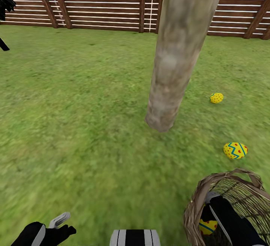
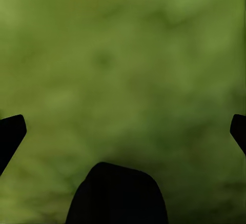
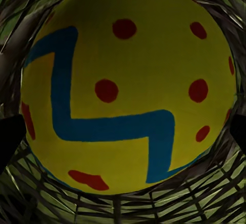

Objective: Take the three Easter eggs out of the wicker basket on the lawn in the garden, then place them on the lawn next to a single tree (choose any tree) so that all three eggs are next to the same tree and none are left in the basket.

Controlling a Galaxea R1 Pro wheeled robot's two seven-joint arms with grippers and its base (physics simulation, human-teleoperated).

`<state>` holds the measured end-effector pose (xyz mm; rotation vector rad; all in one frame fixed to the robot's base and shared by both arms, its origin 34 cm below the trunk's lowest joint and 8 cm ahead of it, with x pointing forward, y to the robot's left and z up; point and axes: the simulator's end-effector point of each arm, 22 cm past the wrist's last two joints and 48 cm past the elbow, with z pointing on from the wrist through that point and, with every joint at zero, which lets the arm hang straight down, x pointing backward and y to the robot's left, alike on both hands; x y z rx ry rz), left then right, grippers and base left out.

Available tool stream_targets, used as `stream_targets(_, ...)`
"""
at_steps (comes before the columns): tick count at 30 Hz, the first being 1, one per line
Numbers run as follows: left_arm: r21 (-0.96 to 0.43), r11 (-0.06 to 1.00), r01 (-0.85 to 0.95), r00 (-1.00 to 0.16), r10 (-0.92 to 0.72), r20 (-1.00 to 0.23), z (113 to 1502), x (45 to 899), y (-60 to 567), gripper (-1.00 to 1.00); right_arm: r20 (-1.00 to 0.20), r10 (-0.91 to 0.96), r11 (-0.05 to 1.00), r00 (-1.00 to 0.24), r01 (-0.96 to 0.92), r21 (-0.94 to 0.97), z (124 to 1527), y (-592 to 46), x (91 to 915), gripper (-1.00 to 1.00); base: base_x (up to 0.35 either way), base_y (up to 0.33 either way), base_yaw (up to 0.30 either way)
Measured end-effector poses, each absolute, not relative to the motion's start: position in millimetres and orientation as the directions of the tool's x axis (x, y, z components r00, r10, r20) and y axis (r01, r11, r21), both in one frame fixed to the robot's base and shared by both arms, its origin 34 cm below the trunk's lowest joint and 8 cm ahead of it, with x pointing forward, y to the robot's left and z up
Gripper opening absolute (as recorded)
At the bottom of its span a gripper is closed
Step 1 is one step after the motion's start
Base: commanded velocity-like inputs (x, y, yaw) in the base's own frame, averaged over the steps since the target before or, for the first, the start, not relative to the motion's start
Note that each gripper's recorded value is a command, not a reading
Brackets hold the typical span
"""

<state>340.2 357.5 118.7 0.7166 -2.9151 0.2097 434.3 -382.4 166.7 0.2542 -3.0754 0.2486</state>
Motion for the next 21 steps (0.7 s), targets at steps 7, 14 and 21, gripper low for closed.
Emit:
stream_targets(7,-0.104,0.877,-0.468,-0.877,-0.448,0.172,115.7,336.7,352.8,1.00,0.065,-0.155,0.974,-0.986,-0.163,-0.156,164.1,-384.0,432.1,1.00,0.000,0.000,0.000)
stream_targets(14,-0.105,0.877,-0.469,-0.877,-0.448,0.173,115.5,336.3,351.8,1.00,0.064,-0.154,0.974,-0.986,-0.162,-0.155,164.1,-384.2,432.1,1.00,0.000,0.000,0.000)
stream_targets(21,-0.099,0.877,-0.470,-0.875,-0.448,0.185,112.0,331.4,351.2,1.00,0.076,-0.158,0.974,-0.985,-0.168,-0.152,159.1,-382.1,428.2,1.00,0.000,0.000,0.000)
